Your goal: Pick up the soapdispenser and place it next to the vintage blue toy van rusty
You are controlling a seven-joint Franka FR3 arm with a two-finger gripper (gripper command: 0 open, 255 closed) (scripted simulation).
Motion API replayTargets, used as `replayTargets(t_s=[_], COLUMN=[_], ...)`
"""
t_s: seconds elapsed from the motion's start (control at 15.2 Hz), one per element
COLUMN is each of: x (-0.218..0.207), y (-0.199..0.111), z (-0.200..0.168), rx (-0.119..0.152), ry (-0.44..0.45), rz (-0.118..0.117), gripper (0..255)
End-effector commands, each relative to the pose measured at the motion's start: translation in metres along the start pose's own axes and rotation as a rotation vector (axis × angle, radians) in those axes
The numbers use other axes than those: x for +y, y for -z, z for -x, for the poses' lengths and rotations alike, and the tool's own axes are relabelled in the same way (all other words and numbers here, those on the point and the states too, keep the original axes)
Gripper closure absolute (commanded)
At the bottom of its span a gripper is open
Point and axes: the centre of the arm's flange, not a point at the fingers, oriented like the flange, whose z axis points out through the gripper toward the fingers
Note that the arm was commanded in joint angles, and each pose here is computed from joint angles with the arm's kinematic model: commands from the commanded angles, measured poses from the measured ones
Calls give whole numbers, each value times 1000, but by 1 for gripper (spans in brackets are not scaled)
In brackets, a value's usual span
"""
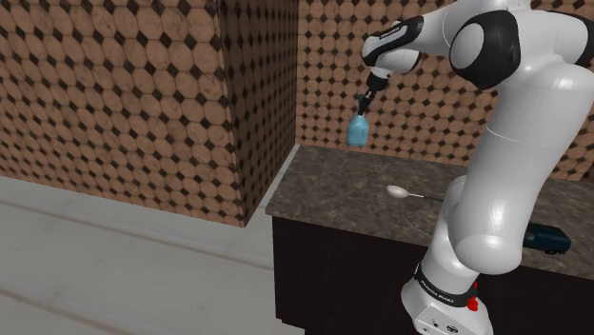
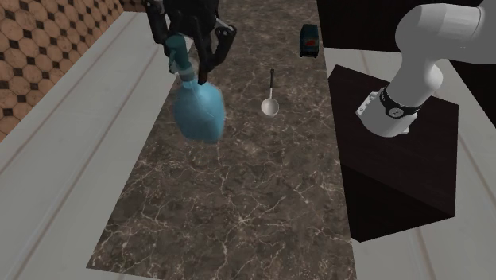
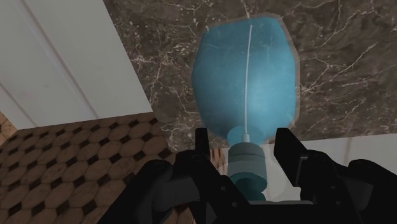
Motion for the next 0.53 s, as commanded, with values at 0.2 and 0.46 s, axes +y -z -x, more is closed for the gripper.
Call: replayTargets(t_s=[0.2,0.46], x=[4,7], y=[25,45], z=[-9,-15], rx=[0,0], ry=[0,0], rz=[0,0], gripper=[255,255])
